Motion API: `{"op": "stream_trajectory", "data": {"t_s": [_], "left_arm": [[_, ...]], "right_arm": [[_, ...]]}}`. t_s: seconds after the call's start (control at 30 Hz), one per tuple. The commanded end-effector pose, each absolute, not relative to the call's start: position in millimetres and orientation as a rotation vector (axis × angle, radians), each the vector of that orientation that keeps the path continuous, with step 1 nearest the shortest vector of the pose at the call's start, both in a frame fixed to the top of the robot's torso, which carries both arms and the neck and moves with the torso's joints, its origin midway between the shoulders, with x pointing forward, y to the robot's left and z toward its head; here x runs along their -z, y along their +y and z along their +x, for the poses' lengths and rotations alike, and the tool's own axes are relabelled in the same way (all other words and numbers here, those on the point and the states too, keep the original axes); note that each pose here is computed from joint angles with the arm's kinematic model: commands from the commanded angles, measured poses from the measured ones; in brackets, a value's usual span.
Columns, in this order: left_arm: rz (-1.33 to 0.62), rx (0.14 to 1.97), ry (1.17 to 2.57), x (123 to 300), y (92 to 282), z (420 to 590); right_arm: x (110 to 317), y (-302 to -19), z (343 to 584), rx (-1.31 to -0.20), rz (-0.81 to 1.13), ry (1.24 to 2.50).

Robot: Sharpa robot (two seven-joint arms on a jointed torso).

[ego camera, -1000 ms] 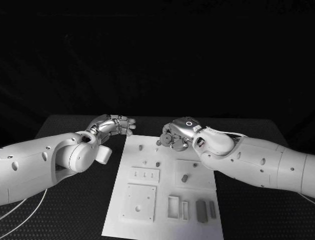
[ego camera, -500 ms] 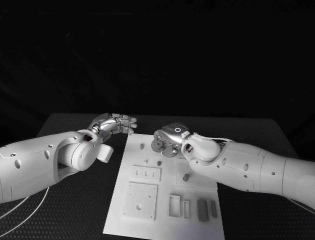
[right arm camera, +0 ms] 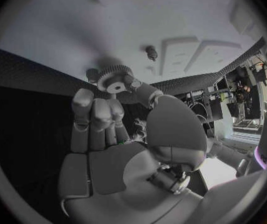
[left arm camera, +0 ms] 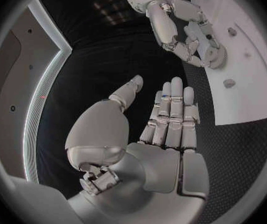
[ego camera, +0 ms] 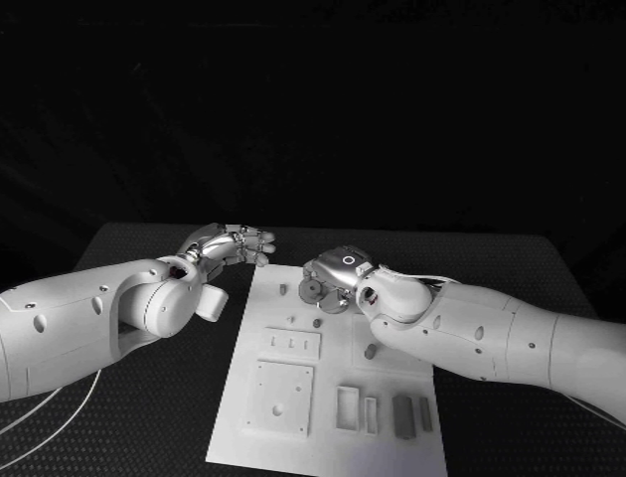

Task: Assemble the parts on the task board

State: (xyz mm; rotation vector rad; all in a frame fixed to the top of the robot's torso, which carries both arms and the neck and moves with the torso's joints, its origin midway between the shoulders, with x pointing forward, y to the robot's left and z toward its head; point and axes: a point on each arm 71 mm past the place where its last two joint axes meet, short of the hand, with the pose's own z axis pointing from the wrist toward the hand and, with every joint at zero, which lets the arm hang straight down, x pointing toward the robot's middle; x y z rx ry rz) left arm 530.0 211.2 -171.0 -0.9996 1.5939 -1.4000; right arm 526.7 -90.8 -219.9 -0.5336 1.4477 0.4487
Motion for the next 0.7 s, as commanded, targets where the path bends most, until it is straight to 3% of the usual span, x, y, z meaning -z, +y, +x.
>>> {"op": "stream_trajectory", "data": {"t_s": [0.03, 0.7], "left_arm": [[-0.987, 1.415, 1.594, 169.4, 208.5, 529.9], [-0.987, 1.414, 1.593, 169.4, 209.0, 530.0]], "right_arm": [[223.6, -91.4, 528.6, -0.423, -0.553, 1.466], [232.9, -96.6, 527.6, -0.421, -0.561, 1.522]]}}
